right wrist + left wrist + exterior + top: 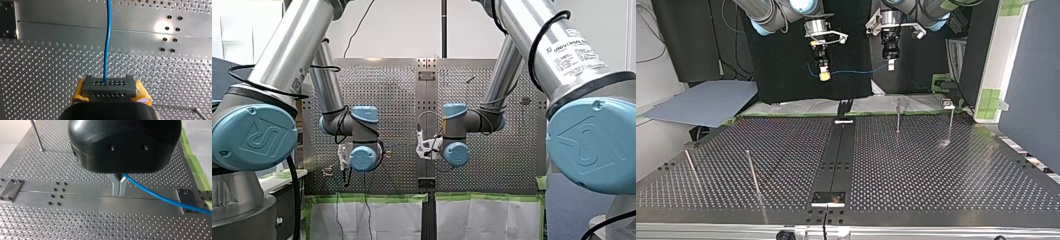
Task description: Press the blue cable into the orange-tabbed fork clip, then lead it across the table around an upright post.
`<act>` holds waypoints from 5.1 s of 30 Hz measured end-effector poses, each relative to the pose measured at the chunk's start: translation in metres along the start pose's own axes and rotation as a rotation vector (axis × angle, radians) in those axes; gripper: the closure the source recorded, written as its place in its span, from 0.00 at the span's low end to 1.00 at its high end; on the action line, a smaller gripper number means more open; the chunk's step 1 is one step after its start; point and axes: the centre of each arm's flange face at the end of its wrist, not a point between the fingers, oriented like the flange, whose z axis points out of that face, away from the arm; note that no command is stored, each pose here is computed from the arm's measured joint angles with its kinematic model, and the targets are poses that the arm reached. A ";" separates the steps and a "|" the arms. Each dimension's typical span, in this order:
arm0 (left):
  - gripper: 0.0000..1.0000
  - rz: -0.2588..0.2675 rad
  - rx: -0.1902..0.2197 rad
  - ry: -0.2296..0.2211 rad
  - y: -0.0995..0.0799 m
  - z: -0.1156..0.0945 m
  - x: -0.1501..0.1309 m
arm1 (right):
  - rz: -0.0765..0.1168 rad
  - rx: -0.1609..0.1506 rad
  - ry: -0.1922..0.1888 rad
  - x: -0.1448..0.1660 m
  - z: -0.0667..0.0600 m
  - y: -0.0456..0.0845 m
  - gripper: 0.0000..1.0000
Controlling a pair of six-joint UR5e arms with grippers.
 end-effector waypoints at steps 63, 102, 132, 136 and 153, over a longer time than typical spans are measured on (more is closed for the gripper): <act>1.00 0.058 -0.021 0.081 0.014 -0.009 0.020 | -0.102 -0.091 -0.268 -0.076 -0.031 0.010 1.00; 1.00 -0.099 -0.031 0.062 0.024 0.003 -0.028 | 0.123 0.075 -0.077 0.025 0.008 -0.003 1.00; 1.00 -0.069 -0.132 0.142 0.082 0.061 0.030 | 0.142 0.120 -0.153 -0.070 0.043 -0.022 1.00; 1.00 -0.070 -0.147 0.141 0.087 0.075 0.031 | 0.138 0.129 -0.179 -0.084 0.052 -0.024 1.00; 1.00 -0.091 -0.158 0.191 0.092 0.109 0.080 | 0.141 0.112 -0.117 -0.065 0.112 -0.009 1.00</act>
